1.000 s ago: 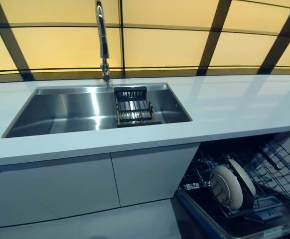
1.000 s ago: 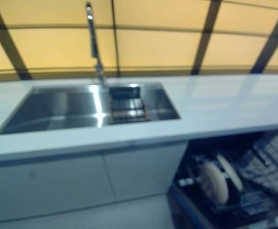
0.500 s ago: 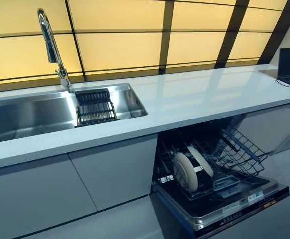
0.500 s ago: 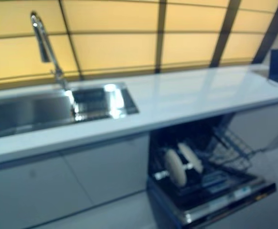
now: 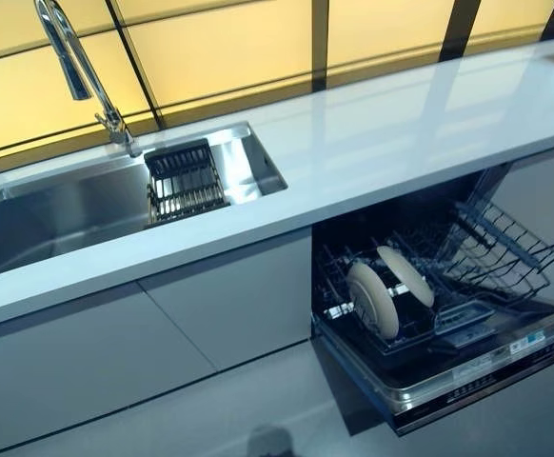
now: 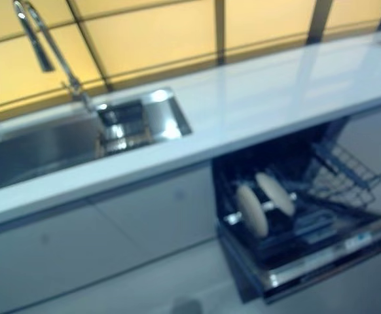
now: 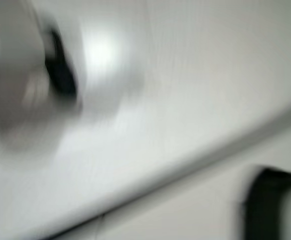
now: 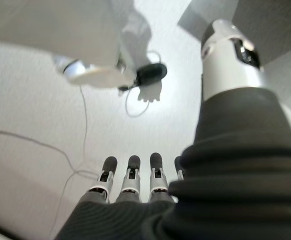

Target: Take plates into dishwasher

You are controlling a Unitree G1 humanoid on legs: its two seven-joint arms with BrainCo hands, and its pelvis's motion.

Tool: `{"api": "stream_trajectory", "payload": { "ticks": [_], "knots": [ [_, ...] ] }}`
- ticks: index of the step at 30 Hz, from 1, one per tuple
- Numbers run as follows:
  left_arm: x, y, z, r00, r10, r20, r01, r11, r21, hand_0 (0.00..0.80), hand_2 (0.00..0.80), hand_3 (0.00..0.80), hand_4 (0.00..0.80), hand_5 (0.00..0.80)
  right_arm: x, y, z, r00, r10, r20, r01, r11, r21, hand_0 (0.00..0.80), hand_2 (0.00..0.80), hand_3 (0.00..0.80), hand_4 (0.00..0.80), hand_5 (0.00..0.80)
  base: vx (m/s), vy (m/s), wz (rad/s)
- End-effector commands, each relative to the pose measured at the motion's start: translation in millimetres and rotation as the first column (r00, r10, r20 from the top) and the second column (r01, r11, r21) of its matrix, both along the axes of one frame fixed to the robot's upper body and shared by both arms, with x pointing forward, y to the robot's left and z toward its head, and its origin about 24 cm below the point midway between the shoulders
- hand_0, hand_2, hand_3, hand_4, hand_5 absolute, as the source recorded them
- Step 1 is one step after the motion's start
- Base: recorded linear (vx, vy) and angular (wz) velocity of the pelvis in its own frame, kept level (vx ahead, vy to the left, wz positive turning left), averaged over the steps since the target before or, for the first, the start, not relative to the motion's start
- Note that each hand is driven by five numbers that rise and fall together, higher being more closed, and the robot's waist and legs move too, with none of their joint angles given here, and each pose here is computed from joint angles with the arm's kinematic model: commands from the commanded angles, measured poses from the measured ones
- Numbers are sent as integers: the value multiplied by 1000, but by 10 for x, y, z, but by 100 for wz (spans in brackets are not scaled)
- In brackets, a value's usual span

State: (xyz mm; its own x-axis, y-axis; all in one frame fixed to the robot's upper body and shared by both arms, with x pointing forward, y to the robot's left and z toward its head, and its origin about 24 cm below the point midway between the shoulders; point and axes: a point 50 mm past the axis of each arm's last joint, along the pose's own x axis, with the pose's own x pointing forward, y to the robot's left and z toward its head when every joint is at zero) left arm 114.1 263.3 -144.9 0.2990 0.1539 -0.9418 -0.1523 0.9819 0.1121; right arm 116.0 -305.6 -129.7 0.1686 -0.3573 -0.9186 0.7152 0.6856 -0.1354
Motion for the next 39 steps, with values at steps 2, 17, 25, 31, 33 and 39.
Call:
{"api": "stream_trajectory", "payload": {
  "ticks": [2,17,25,31,33,39],
  "knots": [
    [118,-26,23,998,43,46,-43,999,-11,0,0,0,0,0,196,-23,70,997,5,78,-4,1000,-7,0,0,0,0,0,-108,-1,7],
    [112,-243,-41,995,59,76,-54,996,-74,0,0,0,0,0,685,-236,394,933,-155,326,177,983,-38,0,0,0,0,0,-75,59,9],
    [15,-369,-96,994,82,75,-71,988,-138,0,0,0,0,0,1099,-250,679,775,-264,575,244,963,113,0,0,0,0,0,-36,18,-5],
    [41,-414,-95,992,97,84,-84,986,-147,0,0,0,0,0,1351,-231,878,662,-307,684,257,950,177,0,0,0,0,0,-22,-16,9],
    [30,-434,-101,992,106,69,-95,985,-148,0,0,0,0,0,1568,-227,1096,559,-334,759,258,940,224,0,0,0,0,0,-19,-39,6],
    [-74,-425,-123,994,101,36,-95,986,-137,0,0,0,0,0,1974,-243,1651,362,-295,884,151,955,256,0,0,0,0,0,-14,-37,16]
  ]
}}
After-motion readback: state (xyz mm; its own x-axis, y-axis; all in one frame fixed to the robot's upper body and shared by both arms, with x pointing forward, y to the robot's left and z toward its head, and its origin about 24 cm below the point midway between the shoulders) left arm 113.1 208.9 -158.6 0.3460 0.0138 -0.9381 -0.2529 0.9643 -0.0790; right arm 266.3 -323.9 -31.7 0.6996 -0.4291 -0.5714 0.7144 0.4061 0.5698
